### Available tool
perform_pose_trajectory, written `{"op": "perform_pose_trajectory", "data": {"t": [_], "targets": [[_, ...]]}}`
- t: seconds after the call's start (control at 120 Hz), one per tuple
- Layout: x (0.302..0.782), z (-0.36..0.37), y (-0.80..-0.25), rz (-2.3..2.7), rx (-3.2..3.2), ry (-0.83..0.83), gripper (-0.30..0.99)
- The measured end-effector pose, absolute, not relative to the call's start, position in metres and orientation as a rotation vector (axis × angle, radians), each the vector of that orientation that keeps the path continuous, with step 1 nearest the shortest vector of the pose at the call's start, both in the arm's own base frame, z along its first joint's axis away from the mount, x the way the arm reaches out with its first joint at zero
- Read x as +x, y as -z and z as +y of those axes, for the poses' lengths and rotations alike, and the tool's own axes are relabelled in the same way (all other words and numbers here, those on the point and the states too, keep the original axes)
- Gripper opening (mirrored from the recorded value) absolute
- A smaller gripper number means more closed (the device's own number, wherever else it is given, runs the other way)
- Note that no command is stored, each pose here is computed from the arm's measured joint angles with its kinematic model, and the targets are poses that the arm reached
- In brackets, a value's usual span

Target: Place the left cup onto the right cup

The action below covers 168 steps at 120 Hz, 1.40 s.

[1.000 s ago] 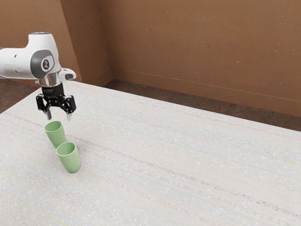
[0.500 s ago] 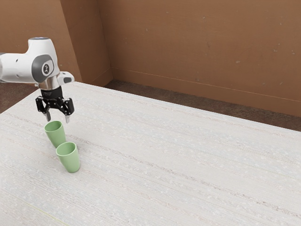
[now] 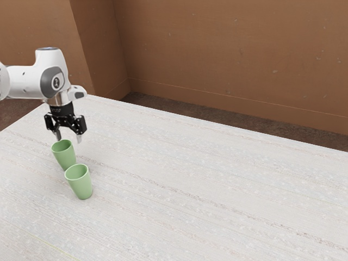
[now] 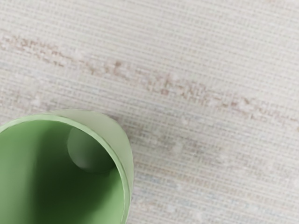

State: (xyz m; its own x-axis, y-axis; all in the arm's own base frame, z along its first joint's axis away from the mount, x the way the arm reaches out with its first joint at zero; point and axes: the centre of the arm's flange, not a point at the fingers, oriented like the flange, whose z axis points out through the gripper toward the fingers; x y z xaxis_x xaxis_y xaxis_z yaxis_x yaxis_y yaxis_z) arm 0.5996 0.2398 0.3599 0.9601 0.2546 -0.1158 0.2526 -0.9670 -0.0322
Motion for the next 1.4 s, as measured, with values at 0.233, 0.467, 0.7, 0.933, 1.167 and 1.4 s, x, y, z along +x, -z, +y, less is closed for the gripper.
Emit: {"op": "perform_pose_trajectory", "data": {"t": [0.233, 0.467, 0.7, 0.933, 1.167, 1.4], "targets": [[0.603, 0.247, -0.343, -0.391, -3.109, -0.204, 0.61], [0.602, 0.254, -0.329, -0.392, -3.127, -0.213, 0.61], [0.603, 0.255, -0.32, -0.377, -3.135, -0.215, 0.6], [0.604, 0.257, -0.315, -0.372, -3.143, -0.216, 0.51], [0.603, 0.26, -0.312, -0.374, -3.149, -0.217, 0.42], [0.604, 0.261, -0.31, -0.375, -3.155, -0.215, 0.3]]}}
